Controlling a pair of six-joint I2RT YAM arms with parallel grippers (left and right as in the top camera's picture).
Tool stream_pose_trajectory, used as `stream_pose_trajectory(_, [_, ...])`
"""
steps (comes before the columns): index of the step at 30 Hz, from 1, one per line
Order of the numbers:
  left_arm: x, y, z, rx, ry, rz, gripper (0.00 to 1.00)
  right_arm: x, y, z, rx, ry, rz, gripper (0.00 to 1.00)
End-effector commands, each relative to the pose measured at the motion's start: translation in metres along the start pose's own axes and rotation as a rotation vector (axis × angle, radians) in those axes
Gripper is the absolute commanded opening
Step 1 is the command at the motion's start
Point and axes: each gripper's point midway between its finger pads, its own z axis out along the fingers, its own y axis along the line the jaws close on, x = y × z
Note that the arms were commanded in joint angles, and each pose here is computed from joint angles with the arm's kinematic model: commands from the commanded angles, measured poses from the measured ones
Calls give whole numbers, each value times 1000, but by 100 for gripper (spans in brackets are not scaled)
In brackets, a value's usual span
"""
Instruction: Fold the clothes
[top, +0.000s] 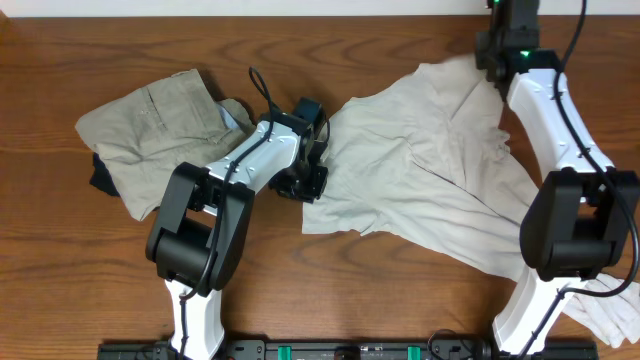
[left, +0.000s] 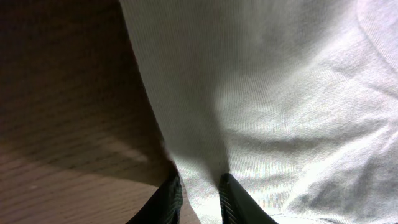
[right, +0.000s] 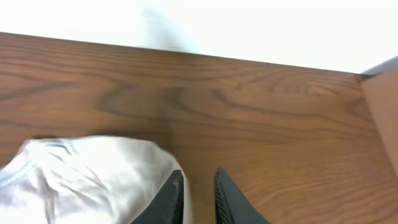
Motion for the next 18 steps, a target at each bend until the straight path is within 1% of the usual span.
stream_pose_trajectory(1, [20,11,23,-32,85,-20,24,-9,-35,-7,67,-12,18,15])
stream_pose_trajectory(3, [20,11,23,-32,85,-20,24,3,-59,-4,133,29,63,12])
stream_pose_trajectory(4, [20,11,23,-32,84,-20,24,10,-61,-3,121,53,68,12])
stream_pose_trajectory(5, [20,11,23,-32,85,-20,24,18,-56,-3,71,86,63,18])
stream_pose_trajectory(6, [20,11,23,-32,84,-19,24,26,-46,-3,8,118,56,28])
stream_pose_trajectory(7, [20,11,23,-32,84,-19,24,40,-32,-5,-79,171,47,48])
stream_pose_trajectory(8, [19,11,23,-32,81,-19,24,50,-22,-8,-137,211,44,59])
stream_pose_trajectory(9, [18,11,23,-31,79,-19,24,61,-12,-9,-189,252,47,63])
stream_pose_trajectory(10, [18,11,23,-31,77,-19,24,73,-5,-10,-220,296,70,64])
stream_pose_trajectory(14, [18,11,23,-31,78,-19,25,109,6,-5,-221,426,169,64])
stream_pose_trajectory(18, [18,11,23,-30,78,-19,25,139,26,-8,-272,557,235,60])
